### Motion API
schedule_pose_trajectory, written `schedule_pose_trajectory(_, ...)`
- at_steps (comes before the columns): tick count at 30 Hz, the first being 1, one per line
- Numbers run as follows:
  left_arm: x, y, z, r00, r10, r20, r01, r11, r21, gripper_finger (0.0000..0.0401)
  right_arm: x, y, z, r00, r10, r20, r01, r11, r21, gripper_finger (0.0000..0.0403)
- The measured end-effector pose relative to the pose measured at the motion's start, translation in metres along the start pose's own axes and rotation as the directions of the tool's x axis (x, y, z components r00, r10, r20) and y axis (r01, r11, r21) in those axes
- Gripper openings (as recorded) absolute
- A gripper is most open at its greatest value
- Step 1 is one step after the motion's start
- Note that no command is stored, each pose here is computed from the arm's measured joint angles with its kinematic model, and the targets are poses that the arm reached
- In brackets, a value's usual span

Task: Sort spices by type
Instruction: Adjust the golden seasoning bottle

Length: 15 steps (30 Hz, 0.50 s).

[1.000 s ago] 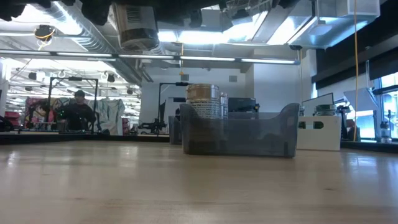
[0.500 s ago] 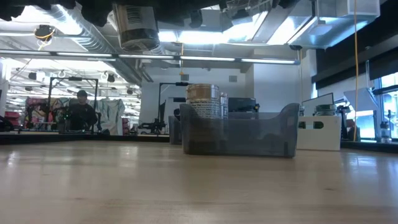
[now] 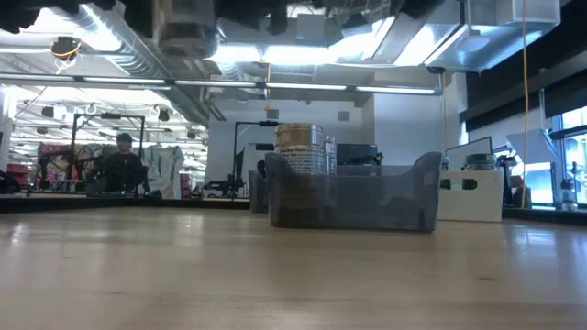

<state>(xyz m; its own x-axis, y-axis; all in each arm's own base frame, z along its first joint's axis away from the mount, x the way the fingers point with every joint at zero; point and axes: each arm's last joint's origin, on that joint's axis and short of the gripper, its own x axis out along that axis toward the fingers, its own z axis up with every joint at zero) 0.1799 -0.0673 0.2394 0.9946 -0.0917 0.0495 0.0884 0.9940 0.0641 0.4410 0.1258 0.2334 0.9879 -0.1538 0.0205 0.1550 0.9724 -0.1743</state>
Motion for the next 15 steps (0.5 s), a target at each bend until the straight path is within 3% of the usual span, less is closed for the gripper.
schedule_pose_trajectory(8,0.013,-0.004,-0.012,1.000,0.010,-0.030,-0.009,1.000,0.007,0.0360,0.010,0.000,-0.004,1.000,-0.004,0.003,0.004,1.000,-0.006,0.0283)
schedule_pose_trajectory(15,0.014,-0.005,-0.013,0.999,0.012,-0.030,-0.012,1.000,0.022,0.0309,0.010,0.000,-0.005,1.000,-0.013,-0.003,0.013,1.000,0.001,0.0283)
